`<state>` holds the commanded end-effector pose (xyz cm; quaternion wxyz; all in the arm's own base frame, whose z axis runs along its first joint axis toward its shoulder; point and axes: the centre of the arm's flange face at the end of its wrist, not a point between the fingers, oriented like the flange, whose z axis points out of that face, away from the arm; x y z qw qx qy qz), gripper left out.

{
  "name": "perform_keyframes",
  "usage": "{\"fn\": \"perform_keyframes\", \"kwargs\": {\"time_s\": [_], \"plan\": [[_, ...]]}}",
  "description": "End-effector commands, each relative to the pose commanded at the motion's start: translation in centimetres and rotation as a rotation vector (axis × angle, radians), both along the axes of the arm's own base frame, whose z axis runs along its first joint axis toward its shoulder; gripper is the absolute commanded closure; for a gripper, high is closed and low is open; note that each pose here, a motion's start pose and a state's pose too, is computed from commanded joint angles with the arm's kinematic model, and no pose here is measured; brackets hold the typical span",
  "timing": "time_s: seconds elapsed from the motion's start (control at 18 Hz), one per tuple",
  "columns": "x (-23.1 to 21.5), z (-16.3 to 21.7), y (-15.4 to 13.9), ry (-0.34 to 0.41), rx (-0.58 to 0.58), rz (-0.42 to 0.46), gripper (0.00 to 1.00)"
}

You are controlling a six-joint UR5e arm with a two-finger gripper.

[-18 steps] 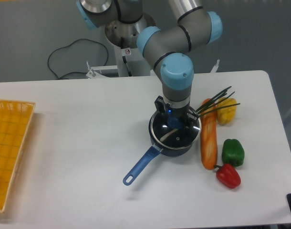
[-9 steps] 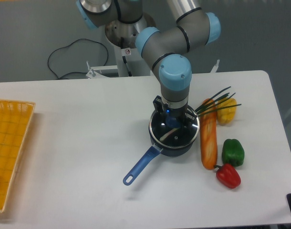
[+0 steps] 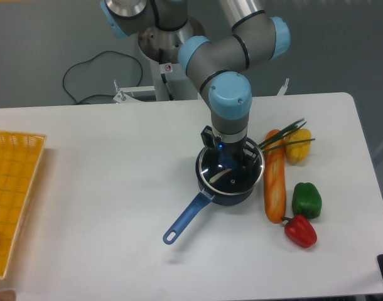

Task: Close the pot lid
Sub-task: 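Release the lid and raise the gripper away from the saucepan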

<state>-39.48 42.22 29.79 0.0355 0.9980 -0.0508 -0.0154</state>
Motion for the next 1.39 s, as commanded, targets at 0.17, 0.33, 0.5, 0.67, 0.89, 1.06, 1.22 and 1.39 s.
{"fn": "perform_keyframes", "kwargs": {"time_s": [0.17,0.33,0.5,0.67,0.89,1.06,1.22,1.39], "plan": [[0.0,0.2,0.0,0.002,0.002,-0.002,0.01],[-0.1,0.4,0.1,0.005,0.005,-0.003,0.0],[-0.5,1.2,0.1,0.019,0.015,-0.003,0.0],[-2.0,3.1,-0.5,0.041,0.038,0.014,0.0],[-2.9,4.6,-1.0,0.053,0.067,-0.008,0.0],[-3.8,5.5,-1.3,0.062,0.088,-0.016,0.0],[-5.8,5.9,-3.0,0.059,0.106,-0.107,0.0],[-8.2,6.0,-5.2,0.062,0.096,-0.124,0.0]]}}
